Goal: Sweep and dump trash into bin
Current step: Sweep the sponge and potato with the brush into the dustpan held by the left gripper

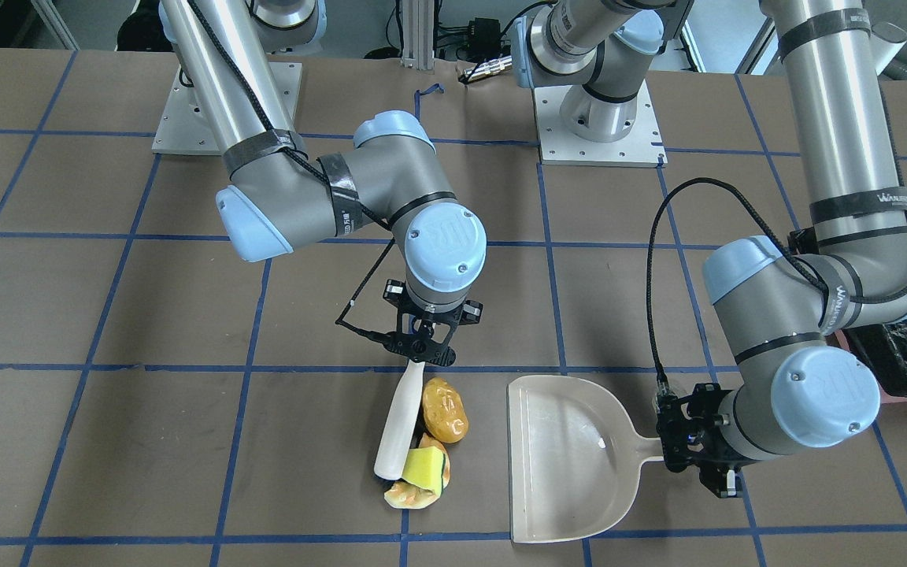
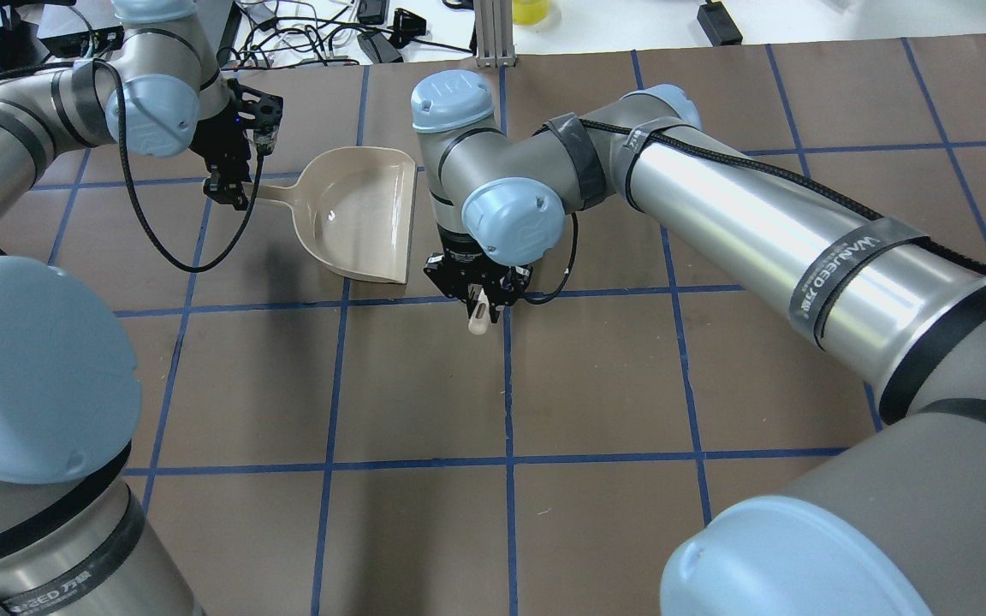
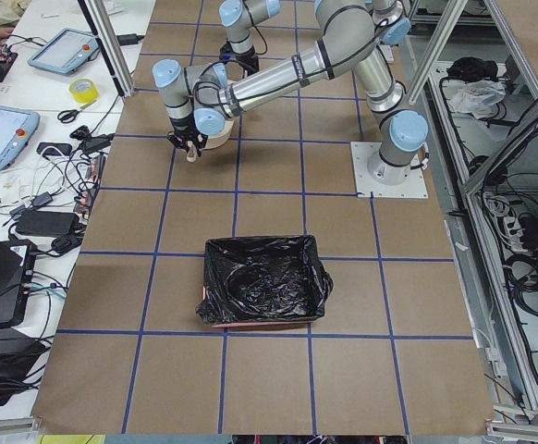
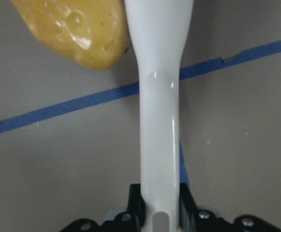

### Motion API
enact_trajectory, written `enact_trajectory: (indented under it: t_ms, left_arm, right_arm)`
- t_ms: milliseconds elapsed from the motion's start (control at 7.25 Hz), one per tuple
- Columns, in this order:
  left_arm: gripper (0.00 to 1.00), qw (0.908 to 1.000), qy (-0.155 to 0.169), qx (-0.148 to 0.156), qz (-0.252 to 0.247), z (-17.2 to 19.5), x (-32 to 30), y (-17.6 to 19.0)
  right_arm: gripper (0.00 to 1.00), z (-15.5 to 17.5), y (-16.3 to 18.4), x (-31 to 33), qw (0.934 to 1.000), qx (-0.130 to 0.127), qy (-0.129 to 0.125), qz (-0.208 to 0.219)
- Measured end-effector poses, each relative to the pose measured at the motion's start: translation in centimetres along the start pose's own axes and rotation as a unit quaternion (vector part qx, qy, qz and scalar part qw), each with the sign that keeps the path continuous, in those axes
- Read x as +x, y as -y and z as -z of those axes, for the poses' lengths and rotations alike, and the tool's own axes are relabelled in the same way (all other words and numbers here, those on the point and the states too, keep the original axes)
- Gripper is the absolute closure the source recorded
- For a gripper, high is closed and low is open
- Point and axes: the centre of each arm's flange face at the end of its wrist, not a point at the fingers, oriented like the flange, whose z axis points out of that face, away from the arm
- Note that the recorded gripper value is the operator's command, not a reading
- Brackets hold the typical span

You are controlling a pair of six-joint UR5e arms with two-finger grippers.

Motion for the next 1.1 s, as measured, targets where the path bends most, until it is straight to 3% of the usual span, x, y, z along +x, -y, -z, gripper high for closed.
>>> enact_trajectory:
  t_ms: [690, 1103]
  left_arm:
    - [0.90, 1.0000, -0.002, 0.002, -0.001, -0.3, 0.0, 0.2]
    - [0.90, 1.0000, -0.003, 0.002, -0.002, -0.4, 0.0, 0.3]
  right_arm:
    - [0.96, -0.6, -3.3, -6.9, 0.9986, 0.026, 0.015, 0.044]
    - [0.96, -0.6, -5.2, -11.4, 0.9972, 0.034, 0.046, 0.048]
